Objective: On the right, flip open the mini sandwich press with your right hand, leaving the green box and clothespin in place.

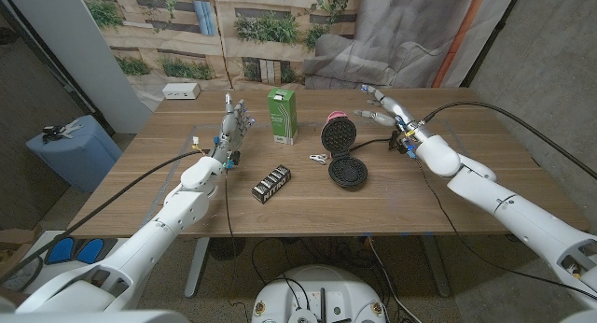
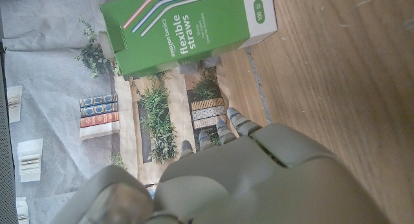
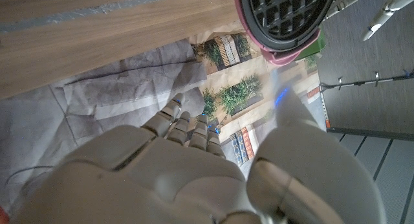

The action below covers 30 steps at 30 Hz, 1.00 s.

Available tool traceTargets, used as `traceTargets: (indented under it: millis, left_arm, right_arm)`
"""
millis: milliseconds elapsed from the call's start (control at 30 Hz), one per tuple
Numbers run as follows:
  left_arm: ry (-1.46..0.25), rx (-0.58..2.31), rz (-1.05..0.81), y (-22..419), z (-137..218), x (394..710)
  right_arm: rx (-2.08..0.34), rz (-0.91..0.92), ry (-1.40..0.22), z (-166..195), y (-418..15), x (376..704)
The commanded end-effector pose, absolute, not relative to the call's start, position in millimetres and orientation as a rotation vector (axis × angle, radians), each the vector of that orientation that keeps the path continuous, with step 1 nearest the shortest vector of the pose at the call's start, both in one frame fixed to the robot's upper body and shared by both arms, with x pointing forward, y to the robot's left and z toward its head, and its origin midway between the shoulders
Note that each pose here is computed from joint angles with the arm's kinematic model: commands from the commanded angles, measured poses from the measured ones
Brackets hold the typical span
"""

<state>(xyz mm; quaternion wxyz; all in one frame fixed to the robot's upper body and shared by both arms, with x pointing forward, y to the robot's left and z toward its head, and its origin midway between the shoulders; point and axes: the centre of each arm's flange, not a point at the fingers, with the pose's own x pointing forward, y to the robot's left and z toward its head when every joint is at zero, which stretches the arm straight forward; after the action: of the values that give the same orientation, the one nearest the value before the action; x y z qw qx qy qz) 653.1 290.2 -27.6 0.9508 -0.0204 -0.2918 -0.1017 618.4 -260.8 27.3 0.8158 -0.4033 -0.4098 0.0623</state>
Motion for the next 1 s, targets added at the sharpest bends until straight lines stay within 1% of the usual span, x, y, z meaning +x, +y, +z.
traceTargets:
  millis: [33, 600, 1000]
  left_arm:
    - [-0.594, -0.042, -0.207, 290.2, -27.5, 653.0]
    - [-0.594, -0.042, -0.207, 290.2, -27.7, 653.2]
    - [-0.594, -0.042, -0.207, 290.1, -27.7, 653.2]
  right_arm:
    - [-0.618, 0.148, -0.780, 22.5, -283.0, 627.4]
    - [-0.423, 0.102, -0.715, 11.2, -292.4, 633.1]
    - [-0.182, 0.084, -0.646, 1.4, -295.7, 638.4]
